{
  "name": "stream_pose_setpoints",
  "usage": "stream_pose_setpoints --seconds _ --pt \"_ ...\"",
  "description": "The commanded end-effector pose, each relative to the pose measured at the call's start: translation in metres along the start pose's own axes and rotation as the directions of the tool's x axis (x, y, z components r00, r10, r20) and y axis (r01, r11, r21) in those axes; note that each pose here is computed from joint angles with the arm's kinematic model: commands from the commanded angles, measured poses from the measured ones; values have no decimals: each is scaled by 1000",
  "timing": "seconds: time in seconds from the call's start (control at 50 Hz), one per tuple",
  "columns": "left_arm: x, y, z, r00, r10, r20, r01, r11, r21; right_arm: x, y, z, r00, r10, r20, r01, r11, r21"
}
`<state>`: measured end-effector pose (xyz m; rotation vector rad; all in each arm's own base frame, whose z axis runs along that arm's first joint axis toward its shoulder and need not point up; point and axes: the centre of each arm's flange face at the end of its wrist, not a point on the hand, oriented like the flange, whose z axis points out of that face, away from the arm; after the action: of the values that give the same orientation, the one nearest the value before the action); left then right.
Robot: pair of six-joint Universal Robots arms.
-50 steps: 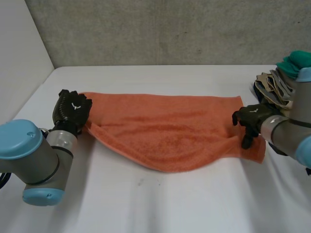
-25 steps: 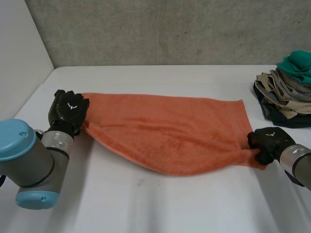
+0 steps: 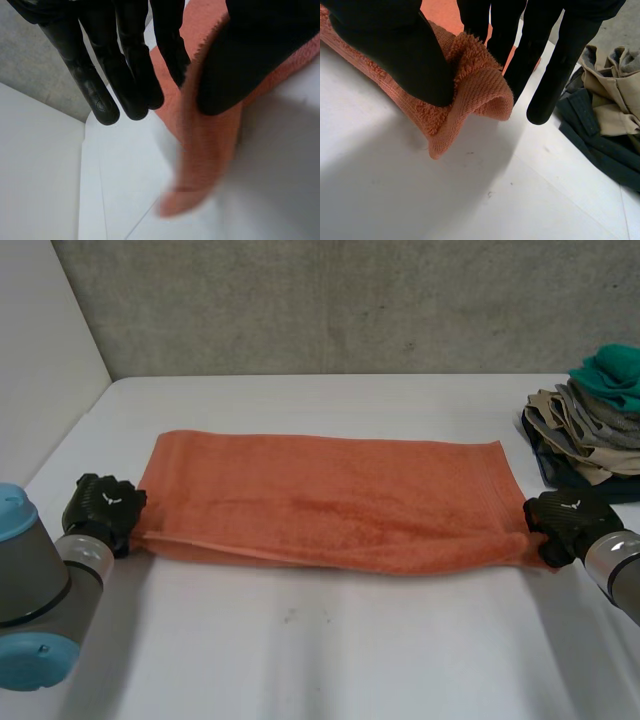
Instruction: Fold the laundry.
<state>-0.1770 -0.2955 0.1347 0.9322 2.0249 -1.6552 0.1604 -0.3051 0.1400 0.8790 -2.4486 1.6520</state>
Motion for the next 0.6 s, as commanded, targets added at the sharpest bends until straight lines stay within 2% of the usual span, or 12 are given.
stream_pose_setpoints --seconds 0.02,0.14,0.2,0.32,0.4,0.5,0.6 --pt "-5 -5 -9 1000 -1 5 1 1000 21 -3 -4 -6 999 -36 18 36 999 -15" --pt "-22 -23 -41 1000 8 30 -9 999 47 0 -18 -30 979 -197 60 201 978 -64" --pt "-30 -32 -69 1000 14 6 -14 1000 25 2 -27 -49 944 -314 101 324 941 -101" --pt "-29 -33 -121 990 44 -131 -57 994 -90 0 -32 -85 864 -456 215 494 852 -176" --pt "-21 -27 -144 967 113 -227 -144 982 -126 -4 -27 -96 827 -481 290 546 811 -212" --pt "-19 -25 -139 965 143 -222 -171 979 -109 -5 -26 -87 819 -494 294 557 806 -198" --pt "-12 -19 -100 965 164 -205 -185 978 -91 3 -17 -35 839 -493 231 536 821 -196"
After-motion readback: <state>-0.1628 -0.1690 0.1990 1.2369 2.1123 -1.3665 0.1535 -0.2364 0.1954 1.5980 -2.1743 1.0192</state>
